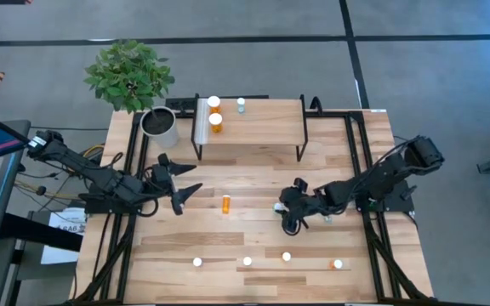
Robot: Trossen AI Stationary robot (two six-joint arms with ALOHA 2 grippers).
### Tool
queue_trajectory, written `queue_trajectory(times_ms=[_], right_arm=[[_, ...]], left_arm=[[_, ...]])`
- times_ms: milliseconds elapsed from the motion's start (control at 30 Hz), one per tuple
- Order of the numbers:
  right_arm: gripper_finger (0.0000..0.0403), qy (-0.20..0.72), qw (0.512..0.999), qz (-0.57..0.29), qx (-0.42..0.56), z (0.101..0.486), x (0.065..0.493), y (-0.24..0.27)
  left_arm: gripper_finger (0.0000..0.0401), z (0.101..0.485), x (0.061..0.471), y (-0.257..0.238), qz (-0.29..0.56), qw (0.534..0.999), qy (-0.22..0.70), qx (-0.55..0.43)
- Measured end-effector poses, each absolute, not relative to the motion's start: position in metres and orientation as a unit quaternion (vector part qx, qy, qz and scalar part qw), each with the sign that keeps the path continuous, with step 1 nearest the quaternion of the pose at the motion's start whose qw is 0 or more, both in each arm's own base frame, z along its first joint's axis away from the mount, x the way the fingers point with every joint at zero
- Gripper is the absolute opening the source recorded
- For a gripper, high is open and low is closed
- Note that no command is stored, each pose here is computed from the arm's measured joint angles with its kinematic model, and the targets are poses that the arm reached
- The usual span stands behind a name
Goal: Pick and place medicine bottles onto shelf by color
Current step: Put the left green pill bottle on the shelf aligned with the other green pill bottle
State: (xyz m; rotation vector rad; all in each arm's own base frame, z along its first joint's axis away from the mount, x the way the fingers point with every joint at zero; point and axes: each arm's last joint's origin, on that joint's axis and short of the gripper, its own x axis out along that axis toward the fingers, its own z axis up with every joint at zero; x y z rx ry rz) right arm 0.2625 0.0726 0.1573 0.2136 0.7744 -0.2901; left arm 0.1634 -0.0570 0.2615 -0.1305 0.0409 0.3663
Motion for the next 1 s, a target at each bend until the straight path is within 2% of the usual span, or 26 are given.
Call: queue_trajectory(times_ms=[167,600,833,1000], right_arm=[[0.0242,0.376,0.91,-0.142,0.104,0.158,0.263,0.071],[0.0139,0.38,0.909,-0.135,0.104,0.157,0.263,0.071],[0.0135,0.371,0.913,-0.131,0.108,0.165,0.262,0.071],[0.0143,0.339,0.929,-0.113,0.101,0.187,0.265,0.072]], left_arm=[[0.029,0.261,0.163,-0.057,0.182,0.981,0.023,-0.069],[0.029,0.26,0.163,-0.057,0.182,0.981,0.024,-0.069],[0.029,0.26,0.163,-0.057,0.182,0.981,0.024,-0.069],[0.029,0.26,0.163,-0.057,0.182,0.981,0.024,-0.069]])
